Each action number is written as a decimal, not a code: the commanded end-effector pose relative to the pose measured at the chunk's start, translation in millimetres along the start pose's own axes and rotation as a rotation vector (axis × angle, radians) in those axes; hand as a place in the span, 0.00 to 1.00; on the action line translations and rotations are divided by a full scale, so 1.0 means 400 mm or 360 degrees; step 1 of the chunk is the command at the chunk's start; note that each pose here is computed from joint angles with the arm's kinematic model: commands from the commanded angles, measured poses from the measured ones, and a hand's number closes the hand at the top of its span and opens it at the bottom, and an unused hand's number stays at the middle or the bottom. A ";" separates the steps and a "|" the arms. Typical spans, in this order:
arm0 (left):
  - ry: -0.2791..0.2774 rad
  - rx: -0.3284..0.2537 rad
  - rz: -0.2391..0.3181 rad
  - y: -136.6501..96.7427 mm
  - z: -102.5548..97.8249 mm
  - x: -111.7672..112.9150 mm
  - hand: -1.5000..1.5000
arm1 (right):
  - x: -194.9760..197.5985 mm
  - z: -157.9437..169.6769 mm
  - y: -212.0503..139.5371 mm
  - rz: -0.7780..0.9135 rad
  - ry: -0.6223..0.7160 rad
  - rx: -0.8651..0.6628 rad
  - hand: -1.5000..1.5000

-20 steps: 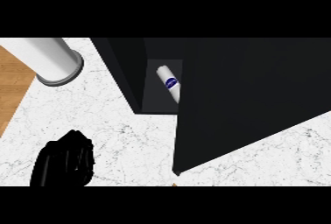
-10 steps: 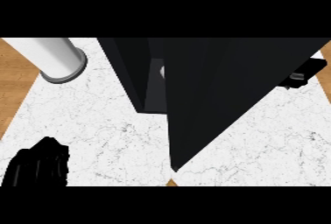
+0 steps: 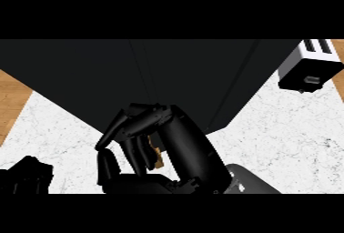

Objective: Pick up the bottled water, place it into the cabinet and close the cabinet

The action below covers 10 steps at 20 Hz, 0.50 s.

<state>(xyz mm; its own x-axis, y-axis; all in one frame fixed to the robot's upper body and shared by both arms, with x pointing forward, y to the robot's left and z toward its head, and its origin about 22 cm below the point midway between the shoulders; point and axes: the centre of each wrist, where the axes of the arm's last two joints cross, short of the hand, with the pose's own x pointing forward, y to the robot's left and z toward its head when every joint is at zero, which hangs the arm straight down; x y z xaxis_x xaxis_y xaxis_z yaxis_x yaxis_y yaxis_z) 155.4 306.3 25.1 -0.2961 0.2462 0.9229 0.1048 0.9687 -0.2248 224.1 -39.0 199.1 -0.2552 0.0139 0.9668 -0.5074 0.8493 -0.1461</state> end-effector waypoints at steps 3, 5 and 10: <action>-0.0012 0.0003 -0.0013 0.055 0.000 0.016 1.00 | -0.058 -0.148 -0.106 -0.0226 0.0157 0.0009 1.00; -0.0006 0.0019 -0.0023 0.068 0.043 0.024 1.00 | -0.104 -0.172 -0.125 -0.0226 0.0167 0.0026 1.00; -0.0012 0.0012 -0.0022 0.042 0.028 0.036 1.00 | -0.188 -0.240 -0.228 -0.0137 0.0203 0.0016 1.00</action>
<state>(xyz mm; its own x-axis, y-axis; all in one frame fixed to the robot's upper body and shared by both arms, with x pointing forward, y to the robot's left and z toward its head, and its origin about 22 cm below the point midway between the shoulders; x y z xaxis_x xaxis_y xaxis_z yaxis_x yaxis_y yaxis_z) 145.5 326.5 26.1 -0.3077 0.2331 0.9225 0.0965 0.9722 -0.2134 329.0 -46.2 184.4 -0.1418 -0.0183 0.9897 -0.5704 0.8187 -0.0666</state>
